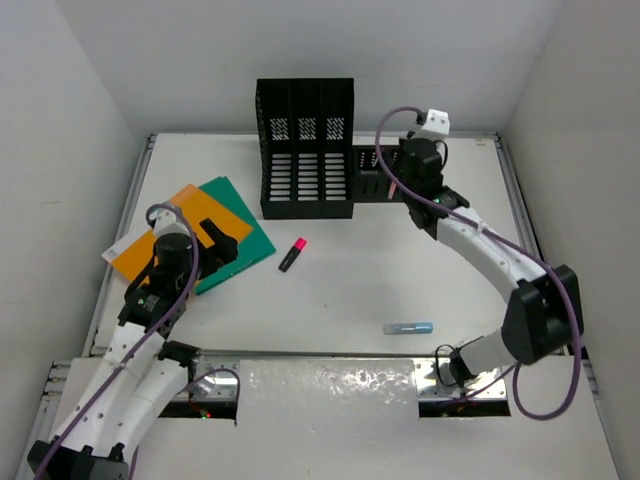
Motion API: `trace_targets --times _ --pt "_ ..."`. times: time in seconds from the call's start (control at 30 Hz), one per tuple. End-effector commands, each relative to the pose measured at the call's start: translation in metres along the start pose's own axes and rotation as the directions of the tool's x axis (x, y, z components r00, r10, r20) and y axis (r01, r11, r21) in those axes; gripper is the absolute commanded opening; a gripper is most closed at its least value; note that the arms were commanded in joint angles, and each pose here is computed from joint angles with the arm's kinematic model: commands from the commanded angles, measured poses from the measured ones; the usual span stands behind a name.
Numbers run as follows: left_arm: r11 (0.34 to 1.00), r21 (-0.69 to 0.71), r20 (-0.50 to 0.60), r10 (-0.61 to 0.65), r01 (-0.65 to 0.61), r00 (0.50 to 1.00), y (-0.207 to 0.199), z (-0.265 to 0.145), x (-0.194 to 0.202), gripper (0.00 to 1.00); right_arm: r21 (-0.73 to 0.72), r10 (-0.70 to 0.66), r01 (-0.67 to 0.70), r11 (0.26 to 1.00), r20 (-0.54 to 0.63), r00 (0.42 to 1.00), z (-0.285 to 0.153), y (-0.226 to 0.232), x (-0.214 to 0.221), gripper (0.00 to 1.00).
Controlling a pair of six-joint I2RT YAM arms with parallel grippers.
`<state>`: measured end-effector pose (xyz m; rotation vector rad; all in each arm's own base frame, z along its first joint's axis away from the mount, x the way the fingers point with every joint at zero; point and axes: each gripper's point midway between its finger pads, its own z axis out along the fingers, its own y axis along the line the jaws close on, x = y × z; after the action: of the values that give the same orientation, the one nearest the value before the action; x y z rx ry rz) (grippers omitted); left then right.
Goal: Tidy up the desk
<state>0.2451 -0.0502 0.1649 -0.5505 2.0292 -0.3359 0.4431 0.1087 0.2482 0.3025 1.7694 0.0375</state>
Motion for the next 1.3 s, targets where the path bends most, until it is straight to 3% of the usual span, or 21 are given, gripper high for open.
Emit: trace_targets --times 0.0,0.17,0.63,1.1,1.27 --pt "1.0 0.012 0.021 0.004 -0.004 1.0 -0.005 0.0 -0.007 0.98 -0.083 -0.129 0.142 0.986 0.148 0.981 0.023 0.032 -0.038 0.0" --pt "1.0 0.001 0.029 0.004 -0.004 1.0 -0.003 -0.001 -0.009 0.98 -0.107 -0.115 0.148 0.983 0.265 0.957 0.052 0.06 -0.064 0.0" --pt "1.0 -0.025 0.041 0.003 -0.002 0.999 0.0 -0.005 -0.013 0.98 -0.061 -0.049 0.076 0.995 0.355 0.934 0.118 0.085 -0.055 0.0" --pt "0.999 -0.038 0.041 -0.004 0.005 0.999 0.003 -0.004 -0.012 0.98 0.071 -0.128 0.113 0.991 0.269 0.955 0.129 0.051 0.005 0.0" --pt "1.0 -0.03 0.039 -0.006 0.007 0.999 0.002 -0.003 -0.012 0.98 0.094 -0.118 0.097 0.991 0.255 0.96 0.123 0.041 0.012 0.28"
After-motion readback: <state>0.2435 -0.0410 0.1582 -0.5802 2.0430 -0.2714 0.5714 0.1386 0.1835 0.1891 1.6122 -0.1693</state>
